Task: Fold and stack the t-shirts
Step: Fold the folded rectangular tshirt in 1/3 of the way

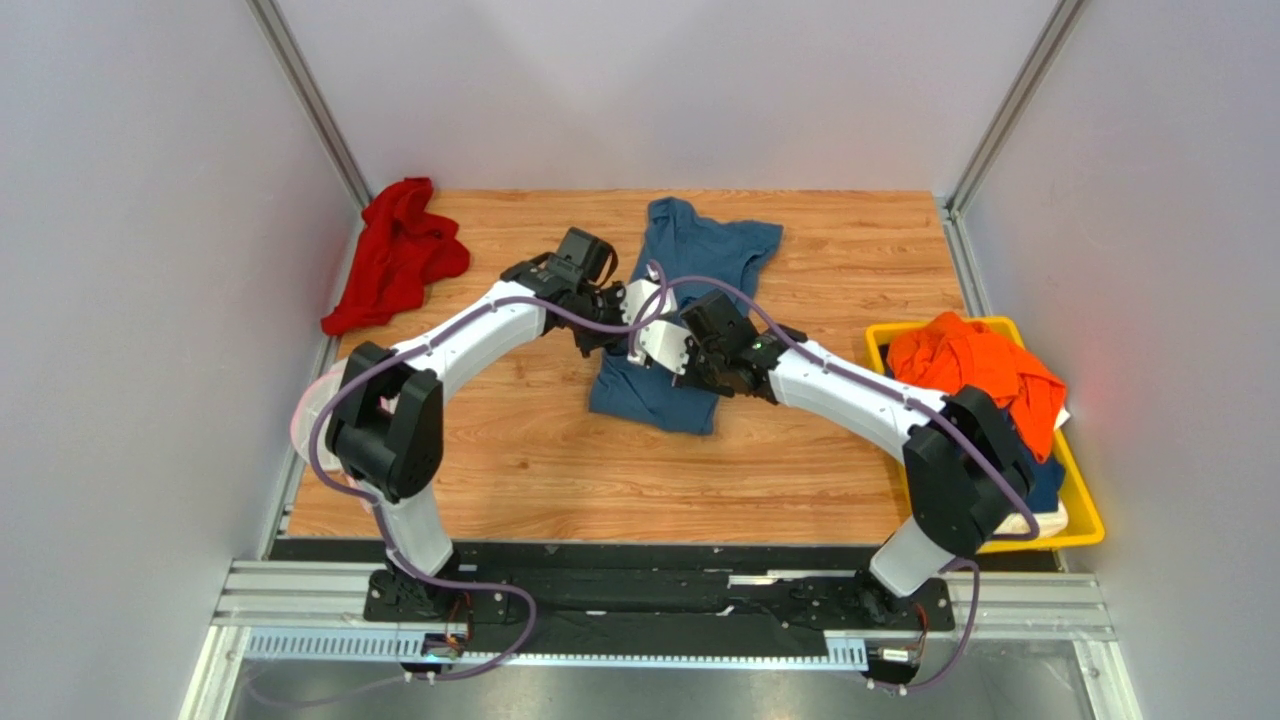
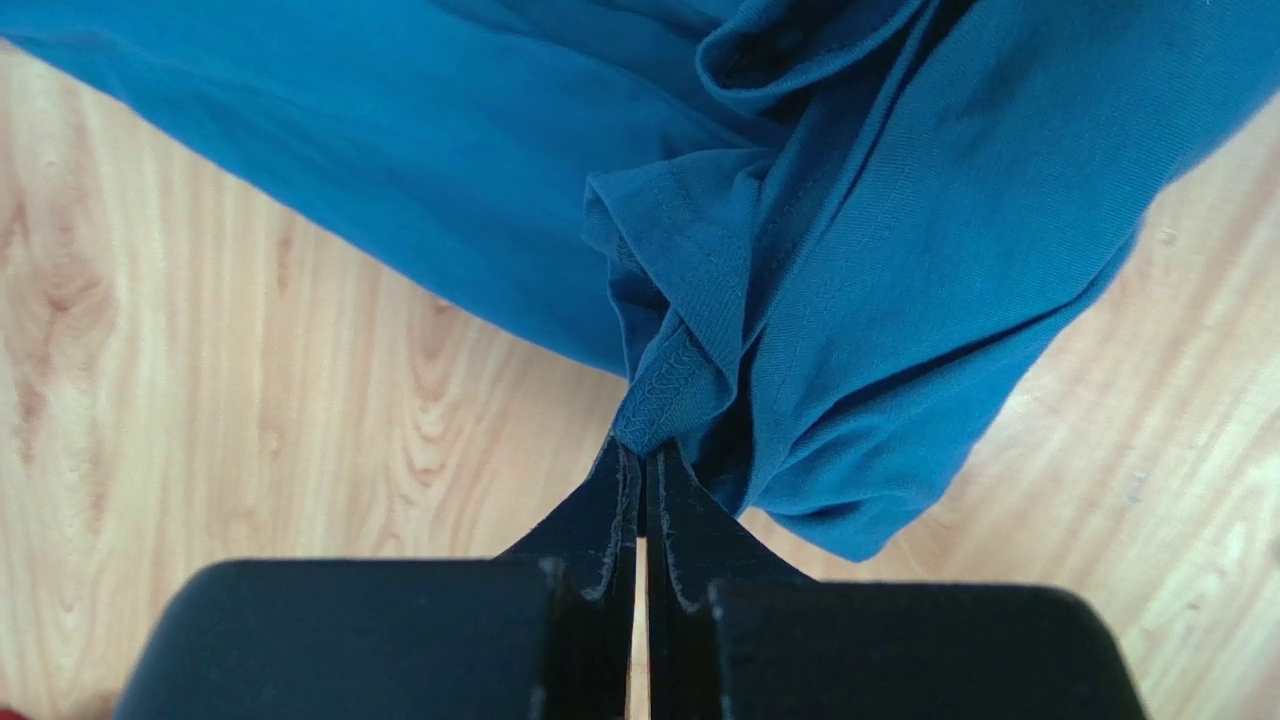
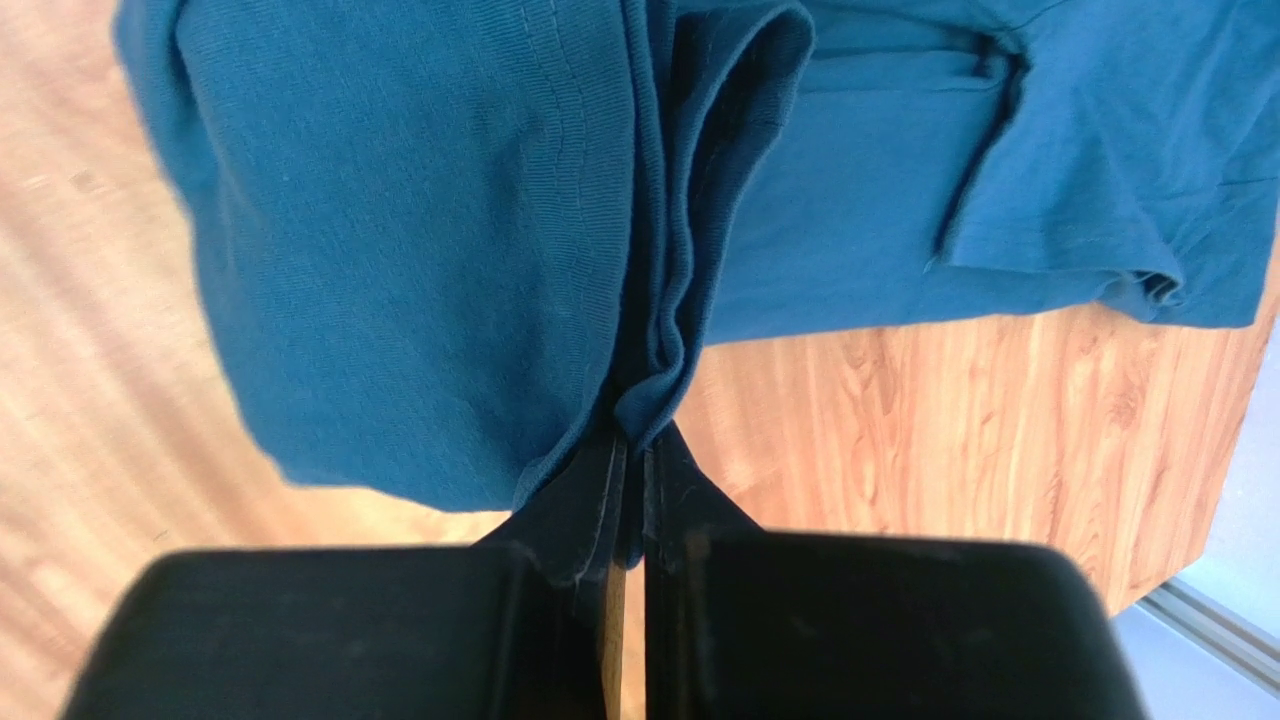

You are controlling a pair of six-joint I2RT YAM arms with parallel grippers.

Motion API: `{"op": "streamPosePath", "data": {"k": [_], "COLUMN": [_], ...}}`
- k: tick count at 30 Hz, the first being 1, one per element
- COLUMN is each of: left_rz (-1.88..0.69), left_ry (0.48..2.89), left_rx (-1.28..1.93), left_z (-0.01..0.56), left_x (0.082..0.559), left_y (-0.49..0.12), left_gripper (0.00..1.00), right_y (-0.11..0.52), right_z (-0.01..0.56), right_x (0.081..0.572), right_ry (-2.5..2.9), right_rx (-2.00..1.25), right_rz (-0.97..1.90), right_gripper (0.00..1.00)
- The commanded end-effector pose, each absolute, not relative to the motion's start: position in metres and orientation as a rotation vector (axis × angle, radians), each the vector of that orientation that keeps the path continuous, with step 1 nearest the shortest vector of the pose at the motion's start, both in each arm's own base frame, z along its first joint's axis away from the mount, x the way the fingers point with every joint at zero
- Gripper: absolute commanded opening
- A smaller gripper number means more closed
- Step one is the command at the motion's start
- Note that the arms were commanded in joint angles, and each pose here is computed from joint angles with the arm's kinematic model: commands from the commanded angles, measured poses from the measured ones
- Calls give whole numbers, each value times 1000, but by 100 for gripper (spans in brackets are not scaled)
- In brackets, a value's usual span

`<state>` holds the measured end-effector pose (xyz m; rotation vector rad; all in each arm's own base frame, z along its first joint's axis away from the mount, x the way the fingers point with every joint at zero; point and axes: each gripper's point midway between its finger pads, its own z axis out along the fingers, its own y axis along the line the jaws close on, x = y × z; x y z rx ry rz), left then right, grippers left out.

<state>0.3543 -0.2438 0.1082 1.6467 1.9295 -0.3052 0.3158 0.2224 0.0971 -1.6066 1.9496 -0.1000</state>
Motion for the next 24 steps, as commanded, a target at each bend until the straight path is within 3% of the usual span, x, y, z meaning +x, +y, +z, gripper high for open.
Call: {"op": "streamPosePath", "data": {"k": [1,24], "left_rz": [-332,-333], "left_ry": [1852,1889], "left_rx": [1685,1667], "left_z": [122,101], "left_x": [369,434], "left_y": [-256,-288], "left_gripper": [0,0], "right_y": [234,198], "right_z": [123,85], "right_x": [360,423], "right_ry": [1873,1991], "right_rx": [-1528,-1485], "right_rz": [-122,-188], "right_gripper": [0,0]}}
